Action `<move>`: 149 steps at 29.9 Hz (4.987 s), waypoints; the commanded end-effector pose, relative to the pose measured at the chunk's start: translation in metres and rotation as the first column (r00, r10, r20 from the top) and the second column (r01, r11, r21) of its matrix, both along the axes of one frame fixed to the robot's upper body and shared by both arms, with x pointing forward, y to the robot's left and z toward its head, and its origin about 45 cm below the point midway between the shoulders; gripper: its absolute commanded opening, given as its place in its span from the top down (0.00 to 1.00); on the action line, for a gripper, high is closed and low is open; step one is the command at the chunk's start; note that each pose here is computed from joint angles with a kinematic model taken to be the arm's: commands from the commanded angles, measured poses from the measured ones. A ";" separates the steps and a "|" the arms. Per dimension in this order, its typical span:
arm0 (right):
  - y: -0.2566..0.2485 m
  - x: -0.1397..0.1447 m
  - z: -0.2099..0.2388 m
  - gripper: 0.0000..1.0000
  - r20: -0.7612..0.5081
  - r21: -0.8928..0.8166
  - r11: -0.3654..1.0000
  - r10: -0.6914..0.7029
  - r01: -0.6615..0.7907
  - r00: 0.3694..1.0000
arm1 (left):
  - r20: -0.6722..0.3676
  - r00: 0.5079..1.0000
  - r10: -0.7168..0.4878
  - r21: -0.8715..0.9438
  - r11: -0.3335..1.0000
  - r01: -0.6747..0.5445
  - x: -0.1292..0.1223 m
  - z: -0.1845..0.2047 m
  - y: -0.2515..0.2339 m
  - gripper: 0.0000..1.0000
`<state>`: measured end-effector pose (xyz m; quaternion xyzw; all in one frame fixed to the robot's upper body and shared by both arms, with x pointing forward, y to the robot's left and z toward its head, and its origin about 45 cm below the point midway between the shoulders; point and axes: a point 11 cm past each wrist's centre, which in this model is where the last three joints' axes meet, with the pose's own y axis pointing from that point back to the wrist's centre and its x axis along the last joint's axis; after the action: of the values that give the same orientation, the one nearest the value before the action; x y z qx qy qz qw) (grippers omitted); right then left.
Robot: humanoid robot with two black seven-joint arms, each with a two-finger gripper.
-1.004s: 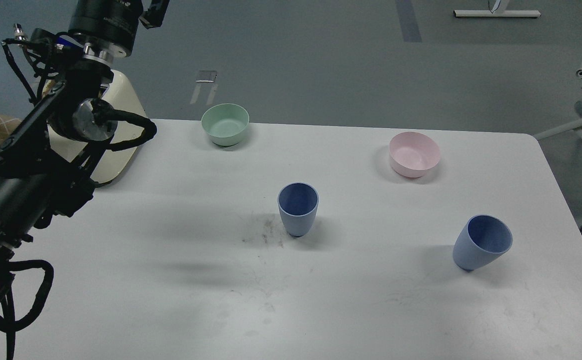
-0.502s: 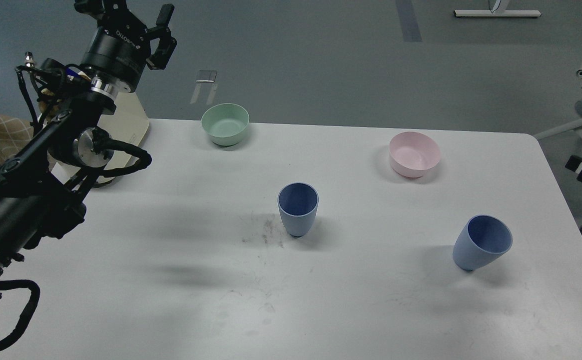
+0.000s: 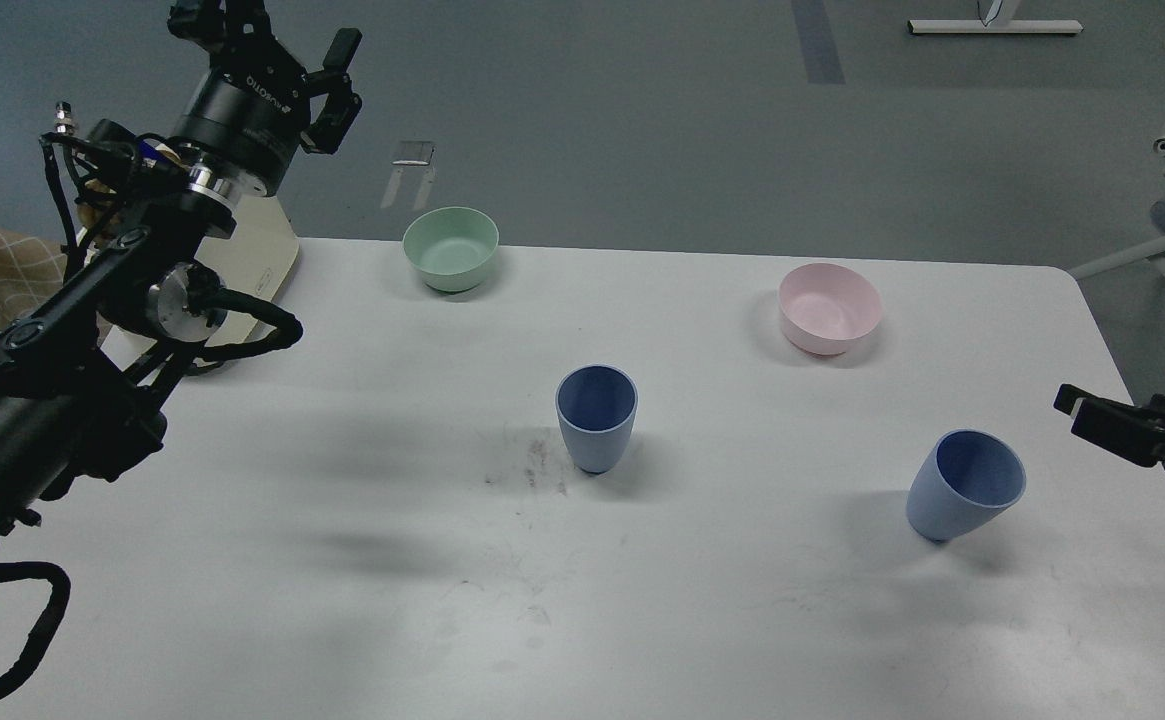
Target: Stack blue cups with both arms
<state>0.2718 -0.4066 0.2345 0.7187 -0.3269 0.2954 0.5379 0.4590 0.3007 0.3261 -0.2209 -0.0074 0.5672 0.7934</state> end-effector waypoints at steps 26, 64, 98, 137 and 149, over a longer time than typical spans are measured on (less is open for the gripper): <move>0.043 -0.001 -0.044 0.40 -0.069 -0.079 0.991 0.103 -0.108 0.992 | -0.002 1.000 0.004 0.006 1.000 -0.004 -0.002 -0.002 0.003 0.02; 0.068 0.079 0.091 1.00 0.287 0.058 0.989 0.111 -0.133 0.952 | 0.004 1.000 0.011 0.018 1.000 -0.011 -0.002 0.002 0.010 0.02; 0.309 0.092 0.048 1.00 0.106 -0.132 0.722 0.691 -0.679 0.715 | 0.015 1.000 0.021 -0.009 1.000 -0.020 -0.002 0.006 0.014 0.02; 0.309 0.096 0.043 0.57 0.114 -0.085 0.748 0.664 -0.659 0.739 | 0.017 1.000 0.020 -0.013 1.000 -0.020 -0.003 0.005 0.013 0.02; 0.222 0.173 0.202 0.00 0.517 0.215 0.901 0.223 -0.378 0.827 | 0.059 0.998 0.036 -0.075 0.997 -0.032 -0.002 0.020 0.022 0.02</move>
<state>0.4252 -0.1436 0.3943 0.7509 -0.2823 0.5141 0.3036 0.4560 0.3196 0.3397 -0.2525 -0.0135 0.5710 0.7810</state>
